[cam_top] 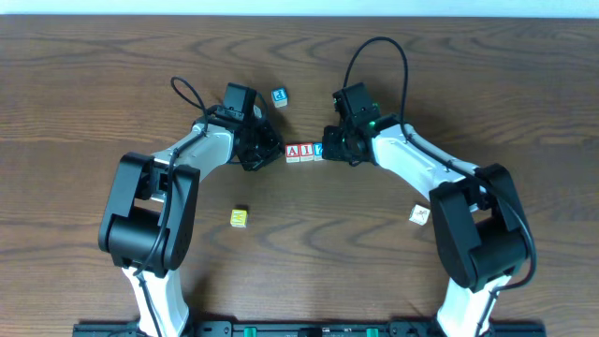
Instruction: Spell out Ai2
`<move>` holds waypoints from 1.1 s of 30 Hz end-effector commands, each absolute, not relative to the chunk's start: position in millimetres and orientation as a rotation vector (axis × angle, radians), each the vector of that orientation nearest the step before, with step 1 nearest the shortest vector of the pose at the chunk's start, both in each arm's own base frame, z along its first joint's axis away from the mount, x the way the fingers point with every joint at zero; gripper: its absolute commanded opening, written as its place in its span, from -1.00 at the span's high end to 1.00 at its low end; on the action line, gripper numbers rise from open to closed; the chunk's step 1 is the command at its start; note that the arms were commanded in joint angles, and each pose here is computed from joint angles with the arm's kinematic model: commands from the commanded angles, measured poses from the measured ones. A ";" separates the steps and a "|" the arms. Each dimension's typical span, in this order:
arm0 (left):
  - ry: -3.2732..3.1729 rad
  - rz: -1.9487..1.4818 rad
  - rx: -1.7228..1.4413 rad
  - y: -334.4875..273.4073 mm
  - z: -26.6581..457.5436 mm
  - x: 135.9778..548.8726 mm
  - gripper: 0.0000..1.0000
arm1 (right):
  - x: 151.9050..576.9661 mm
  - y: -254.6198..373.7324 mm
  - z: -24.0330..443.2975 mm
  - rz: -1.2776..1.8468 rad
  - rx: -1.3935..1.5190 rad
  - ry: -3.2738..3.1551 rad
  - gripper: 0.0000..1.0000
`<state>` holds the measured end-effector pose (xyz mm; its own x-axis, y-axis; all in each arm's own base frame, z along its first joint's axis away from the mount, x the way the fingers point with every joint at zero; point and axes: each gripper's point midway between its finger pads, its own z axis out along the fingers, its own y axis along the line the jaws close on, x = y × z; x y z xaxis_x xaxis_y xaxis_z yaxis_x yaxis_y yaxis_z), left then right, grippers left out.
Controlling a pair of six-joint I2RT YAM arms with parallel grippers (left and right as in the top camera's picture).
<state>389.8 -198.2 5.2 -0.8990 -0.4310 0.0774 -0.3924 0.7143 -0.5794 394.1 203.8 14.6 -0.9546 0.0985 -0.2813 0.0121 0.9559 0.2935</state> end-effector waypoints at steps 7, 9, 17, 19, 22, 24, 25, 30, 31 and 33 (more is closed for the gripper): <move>2.838 -0.966 -0.672 -199.9 14.1 389.4 0.89 | 386.4 213.7 3.8 0.462 0.103 2.848 0.97; 2.839 -0.970 -0.669 -200.4 14.4 389.2 0.88 | 385.3 215.4 3.7 0.462 0.097 2.850 0.97; 2.839 -0.973 -0.646 -200.7 14.7 389.1 0.88 | 380.0 224.3 3.7 0.466 0.064 2.854 0.97; 2.840 -0.970 -0.631 -200.6 14.6 389.1 0.88 | 379.9 224.4 3.6 0.466 0.064 2.854 0.97; 2.840 -0.968 -0.619 -200.5 14.6 389.3 0.88 | 380.4 223.3 3.4 0.457 0.065 2.853 0.97; 2.838 -0.962 -0.602 -199.6 14.4 389.9 0.88 | 379.2 222.4 2.8 0.451 0.067 2.858 0.97; 2.837 -0.957 -0.602 -198.7 14.1 390.3 0.88 | 379.0 220.5 2.1 0.436 0.070 2.860 0.97; 2.824 -0.943 -0.627 -189.8 13.7 394.8 0.88 | 380.9 209.3 0.1 0.369 0.094 2.862 0.98; 2.819 -0.933 -0.626 -186.4 13.4 396.5 0.88 | 381.5 207.2 0.2 0.367 0.102 2.864 0.97; 2.814 -0.928 -0.603 -181.7 13.4 398.7 0.89 | 382.4 203.8 0.8 0.362 0.114 2.868 0.97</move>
